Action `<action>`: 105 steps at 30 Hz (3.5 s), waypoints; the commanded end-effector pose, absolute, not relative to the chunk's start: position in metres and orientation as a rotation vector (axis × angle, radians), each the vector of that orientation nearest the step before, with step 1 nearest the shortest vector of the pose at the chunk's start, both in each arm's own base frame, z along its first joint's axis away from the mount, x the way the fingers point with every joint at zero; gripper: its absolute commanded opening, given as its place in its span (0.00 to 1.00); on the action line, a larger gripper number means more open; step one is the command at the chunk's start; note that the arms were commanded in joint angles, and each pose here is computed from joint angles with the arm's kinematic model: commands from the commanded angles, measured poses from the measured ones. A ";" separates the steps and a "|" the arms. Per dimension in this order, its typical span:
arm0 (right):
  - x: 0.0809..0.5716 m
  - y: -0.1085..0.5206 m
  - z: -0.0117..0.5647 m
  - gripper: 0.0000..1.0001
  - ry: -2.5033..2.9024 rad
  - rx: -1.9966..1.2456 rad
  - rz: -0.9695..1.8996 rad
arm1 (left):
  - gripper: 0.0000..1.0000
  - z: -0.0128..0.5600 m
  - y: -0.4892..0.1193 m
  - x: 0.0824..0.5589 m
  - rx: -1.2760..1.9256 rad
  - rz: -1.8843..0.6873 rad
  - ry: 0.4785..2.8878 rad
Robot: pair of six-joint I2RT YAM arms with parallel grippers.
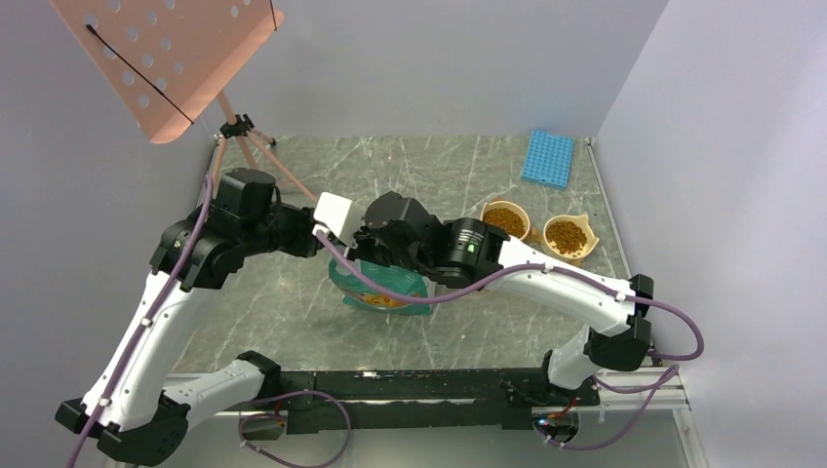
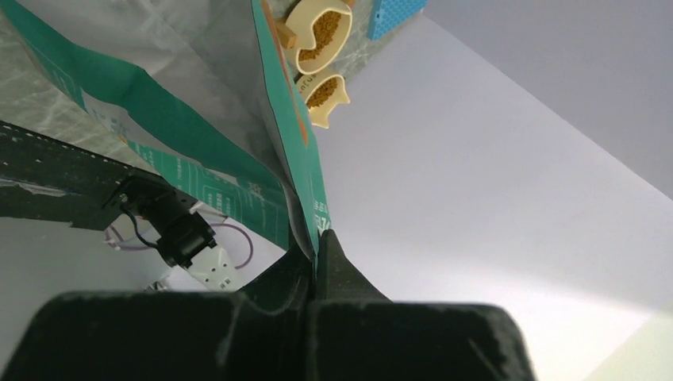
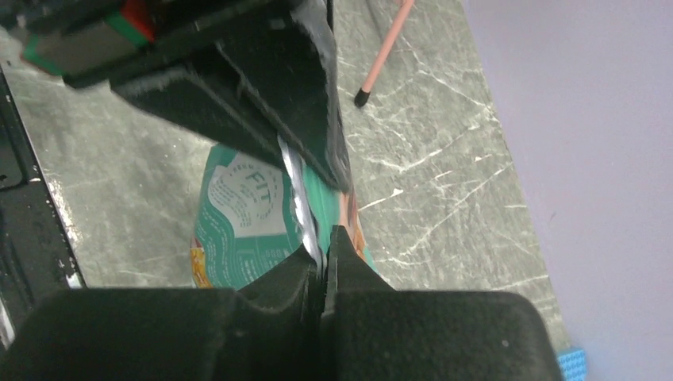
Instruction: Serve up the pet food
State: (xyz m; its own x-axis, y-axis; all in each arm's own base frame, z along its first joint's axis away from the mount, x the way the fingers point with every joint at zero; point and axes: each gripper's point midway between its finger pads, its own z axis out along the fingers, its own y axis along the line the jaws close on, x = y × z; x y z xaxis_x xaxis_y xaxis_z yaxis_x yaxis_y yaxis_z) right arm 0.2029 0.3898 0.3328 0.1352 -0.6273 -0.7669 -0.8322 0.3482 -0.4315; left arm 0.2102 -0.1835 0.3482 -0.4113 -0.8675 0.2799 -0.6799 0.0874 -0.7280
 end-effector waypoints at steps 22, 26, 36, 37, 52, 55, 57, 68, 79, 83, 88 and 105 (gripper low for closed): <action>0.215 0.292 0.352 0.00 1.689 -1.210 0.141 | 0.00 0.367 -0.146 0.215 -1.597 -1.162 1.962; 0.219 0.281 0.358 0.10 1.711 -1.135 0.128 | 0.00 0.369 -0.145 0.215 -1.598 -1.158 1.955; 0.213 0.265 0.359 0.18 1.704 -1.116 0.139 | 0.00 0.369 -0.146 0.216 -1.601 -1.160 1.959; 0.215 0.262 0.359 0.19 1.707 -1.115 0.121 | 0.00 0.369 -0.146 0.216 -1.603 -1.159 1.959; 0.206 0.233 0.354 0.00 1.726 -1.134 0.134 | 0.00 0.368 -0.147 0.217 -1.607 -1.152 1.965; 0.212 0.228 0.359 0.14 1.732 -1.051 0.119 | 0.00 0.369 -0.148 0.218 -1.607 -1.158 1.963; 0.210 0.227 0.358 0.00 1.731 -1.066 0.115 | 0.00 0.369 -0.148 0.219 -1.607 -1.158 1.965; 0.205 0.224 0.354 0.00 1.725 -1.128 0.120 | 0.00 0.369 -0.147 0.221 -1.616 -1.151 1.958; 0.204 0.237 0.355 0.11 1.731 -1.110 0.188 | 0.09 0.372 -0.147 0.227 -1.601 -1.212 1.890; 0.205 0.240 0.365 0.14 1.702 -1.091 0.208 | 0.17 0.373 -0.146 0.227 -1.596 -1.199 1.892; 0.206 0.245 0.362 0.21 1.712 -1.116 0.208 | 0.00 0.370 -0.147 0.230 -1.598 -1.192 1.900; 0.211 0.225 0.395 0.92 1.665 -0.894 0.222 | 0.54 0.380 -0.152 0.233 -1.563 -1.228 1.915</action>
State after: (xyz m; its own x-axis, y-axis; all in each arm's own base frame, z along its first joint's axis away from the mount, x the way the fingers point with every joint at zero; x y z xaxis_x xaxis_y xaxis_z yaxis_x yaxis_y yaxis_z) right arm 0.2020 0.2404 0.3660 -0.0312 -0.5418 -0.8400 -0.7465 0.5715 -0.3408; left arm 0.2315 -0.1529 0.3600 -0.2969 -0.9277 0.2264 -0.6431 0.0190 -0.7656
